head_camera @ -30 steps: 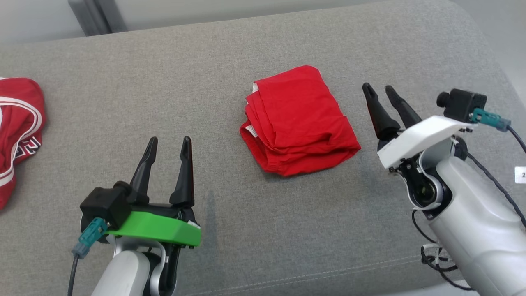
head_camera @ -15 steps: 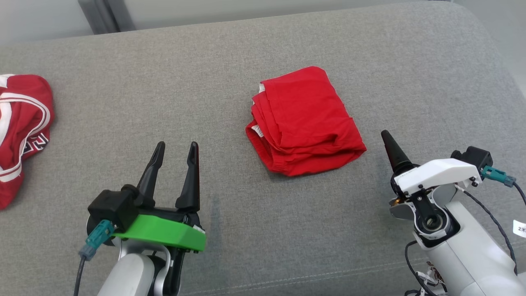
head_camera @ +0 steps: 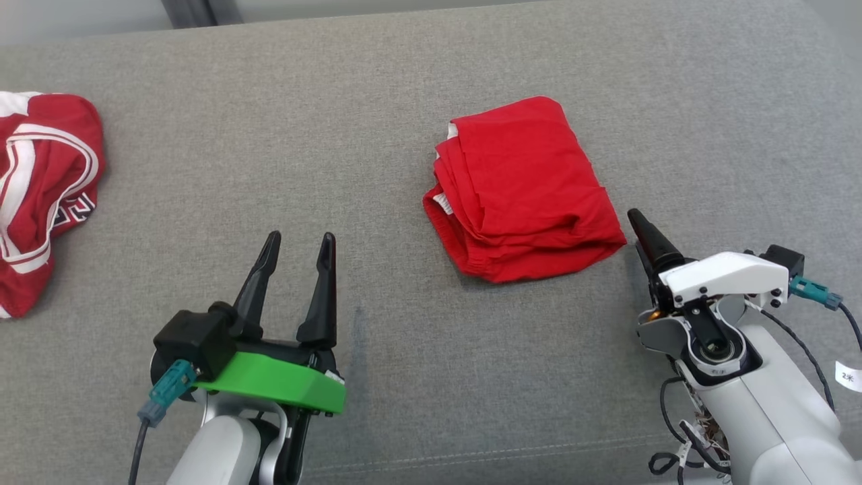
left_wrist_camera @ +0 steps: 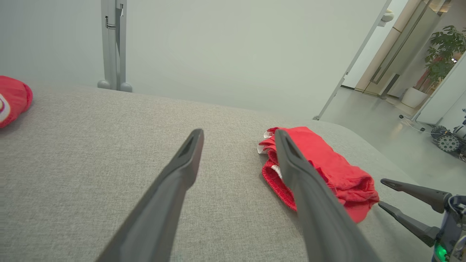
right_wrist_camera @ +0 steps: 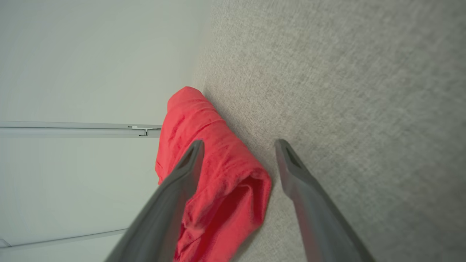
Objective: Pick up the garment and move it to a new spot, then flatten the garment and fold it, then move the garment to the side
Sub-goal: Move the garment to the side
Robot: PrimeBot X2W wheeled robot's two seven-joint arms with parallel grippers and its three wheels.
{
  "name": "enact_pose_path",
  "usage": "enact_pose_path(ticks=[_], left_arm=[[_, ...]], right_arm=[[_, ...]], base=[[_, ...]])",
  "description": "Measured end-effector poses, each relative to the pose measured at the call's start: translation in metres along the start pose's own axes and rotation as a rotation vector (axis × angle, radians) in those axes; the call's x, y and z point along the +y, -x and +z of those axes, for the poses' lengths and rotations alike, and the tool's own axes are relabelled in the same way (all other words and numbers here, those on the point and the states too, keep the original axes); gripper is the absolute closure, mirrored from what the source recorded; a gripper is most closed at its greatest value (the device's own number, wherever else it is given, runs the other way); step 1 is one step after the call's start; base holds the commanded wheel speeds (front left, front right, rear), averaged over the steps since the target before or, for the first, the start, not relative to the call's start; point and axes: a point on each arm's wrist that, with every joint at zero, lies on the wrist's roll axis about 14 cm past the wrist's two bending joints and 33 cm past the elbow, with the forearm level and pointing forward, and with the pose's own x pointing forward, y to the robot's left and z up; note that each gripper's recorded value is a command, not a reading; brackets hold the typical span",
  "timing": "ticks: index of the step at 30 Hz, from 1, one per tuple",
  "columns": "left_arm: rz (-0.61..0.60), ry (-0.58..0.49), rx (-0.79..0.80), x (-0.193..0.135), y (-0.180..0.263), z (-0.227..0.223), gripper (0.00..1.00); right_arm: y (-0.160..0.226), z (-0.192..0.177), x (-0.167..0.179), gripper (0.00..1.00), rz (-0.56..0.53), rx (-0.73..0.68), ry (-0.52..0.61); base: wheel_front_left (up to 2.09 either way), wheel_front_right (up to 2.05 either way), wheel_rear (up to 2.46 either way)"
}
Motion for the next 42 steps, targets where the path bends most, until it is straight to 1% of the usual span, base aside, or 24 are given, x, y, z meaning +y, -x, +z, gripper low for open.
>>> enact_pose_path(ticks=[6, 12, 19, 20, 21, 22, 23, 24, 25, 26, 33, 42], left_arm=[[0.035, -0.006, 0.0, 0.011, 0.003, 0.001, 0.0], [0.074, -0.016, -0.01, 0.025, 0.005, 0.005, 0.0], [0.087, -0.02, -0.01, 0.03, 0.005, 0.005, 0.0], [0.086, -0.023, -0.01, 0.03, 0.004, 0.004, 0.0], [0.08, -0.033, -0.011, 0.029, 0.004, 0.004, 0.0], [0.08, -0.033, -0.011, 0.029, 0.004, 0.004, 0.0], [0.074, -0.047, -0.014, 0.028, 0.002, 0.005, 0.0], [0.071, -0.054, -0.015, 0.028, 0.001, 0.006, 0.0], [0.07, -0.056, -0.017, 0.028, 0.0, 0.006, 0.0], [0.069, -0.056, -0.019, 0.028, 0.0, 0.007, 0.0], [0.077, -0.065, -0.031, 0.032, -0.002, 0.011, 0.0], [0.039, -0.058, -0.028, 0.021, -0.009, 0.009, 0.0]], right_arm=[[-0.016, -0.011, 0.007, 0.0, 0.005, 0.05, 0.003], [-0.027, -0.028, 0.013, 0.0, 0.013, 0.11, -0.022], [-0.038, -0.031, 0.02, 0.0, 0.023, 0.126, -0.018], [-0.039, -0.03, 0.021, 0.03, 0.027, 0.126, -0.016], [-0.041, -0.03, 0.023, 0.55, 0.036, 0.128, -0.004], [-0.041, -0.03, 0.023, 0.59, 0.036, 0.128, -0.004], [-0.042, -0.031, 0.026, 0.73, 0.046, 0.13, 0.005], [-0.043, -0.03, 0.027, 0.8, 0.051, 0.129, 0.012], [-0.043, -0.029, 0.028, 0.92, 0.057, 0.128, 0.015], [-0.044, -0.028, 0.03, 1.0, 0.065, 0.126, 0.02], [-0.044, -0.024, 0.039, 1.0, 0.095, 0.115, 0.046], [-0.04, -0.005, 0.05, 1.0, 0.136, 0.063, 0.065]], base=[[0.0, 0.0, 0.0], [0.0, 0.0, 0.0], [0.0, 0.0, 0.0], [0.0, 0.0, 0.0], [0.0, 0.0, 0.0], [0.0, 0.0, 0.0], [0.0, 0.0, 0.0], [0.0, 0.0, 0.0], [0.0, 0.0, 0.0], [0.0, 0.0, 0.0], [0.0, 0.0, 0.0], [0.0, 0.0, 0.0]])
